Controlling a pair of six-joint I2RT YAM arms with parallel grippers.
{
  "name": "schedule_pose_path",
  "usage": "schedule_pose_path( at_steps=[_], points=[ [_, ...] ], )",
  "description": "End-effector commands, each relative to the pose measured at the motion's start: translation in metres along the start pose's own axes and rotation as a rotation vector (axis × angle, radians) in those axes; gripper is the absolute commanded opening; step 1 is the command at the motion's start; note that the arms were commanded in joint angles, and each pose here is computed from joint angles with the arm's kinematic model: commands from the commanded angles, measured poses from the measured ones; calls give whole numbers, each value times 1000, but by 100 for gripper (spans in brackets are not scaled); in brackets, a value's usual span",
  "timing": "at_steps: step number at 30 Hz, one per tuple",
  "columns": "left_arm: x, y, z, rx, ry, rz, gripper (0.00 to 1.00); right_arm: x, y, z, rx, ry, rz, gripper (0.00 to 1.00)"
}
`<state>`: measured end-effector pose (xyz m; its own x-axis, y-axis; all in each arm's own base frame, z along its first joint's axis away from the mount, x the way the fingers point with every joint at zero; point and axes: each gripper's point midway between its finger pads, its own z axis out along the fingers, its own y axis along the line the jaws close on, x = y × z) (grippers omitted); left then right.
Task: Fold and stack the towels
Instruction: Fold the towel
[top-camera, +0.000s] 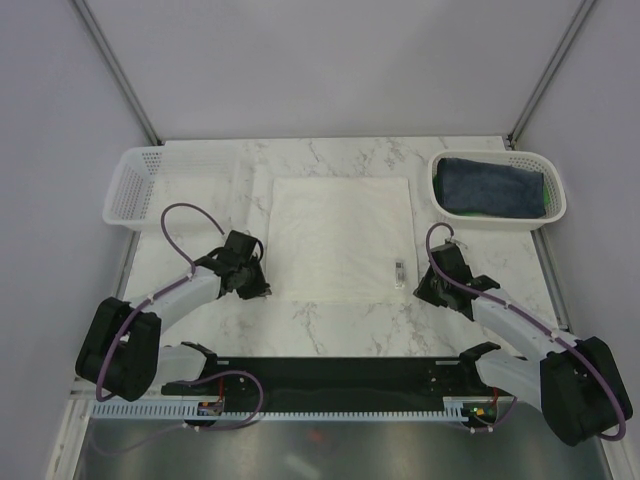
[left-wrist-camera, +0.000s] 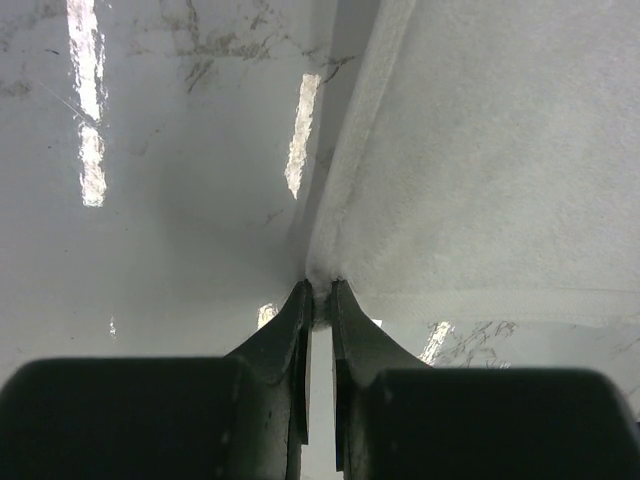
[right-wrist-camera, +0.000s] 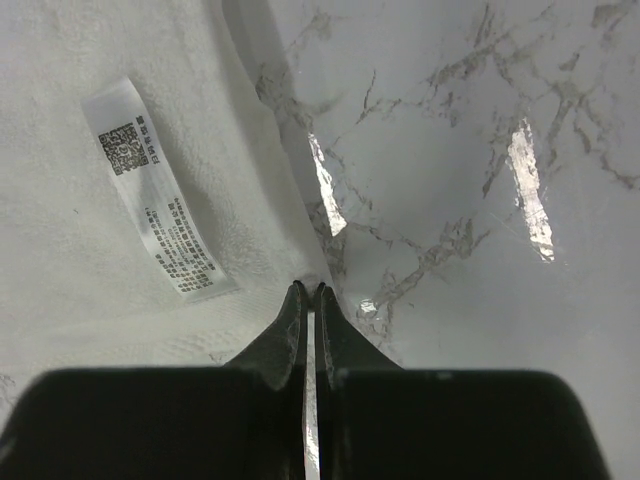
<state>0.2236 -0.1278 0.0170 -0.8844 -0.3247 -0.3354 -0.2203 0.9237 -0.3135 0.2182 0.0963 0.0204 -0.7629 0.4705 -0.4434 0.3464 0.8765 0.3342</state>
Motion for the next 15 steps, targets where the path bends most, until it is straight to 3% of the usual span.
schedule_pose_path(
  at_steps=[1,9,15],
  points=[
    [-6,12,1,-67,-43,-21,2,-13,7,-2,-16,-47,2,0],
    [-90,-51,-79,29,-220,30,2,-100,76,-70,-137,-198,-57,0],
    [-64,-34,-75,9,-162,39,2,-76,64,-83,-143,-132,-65,0]
  ],
)
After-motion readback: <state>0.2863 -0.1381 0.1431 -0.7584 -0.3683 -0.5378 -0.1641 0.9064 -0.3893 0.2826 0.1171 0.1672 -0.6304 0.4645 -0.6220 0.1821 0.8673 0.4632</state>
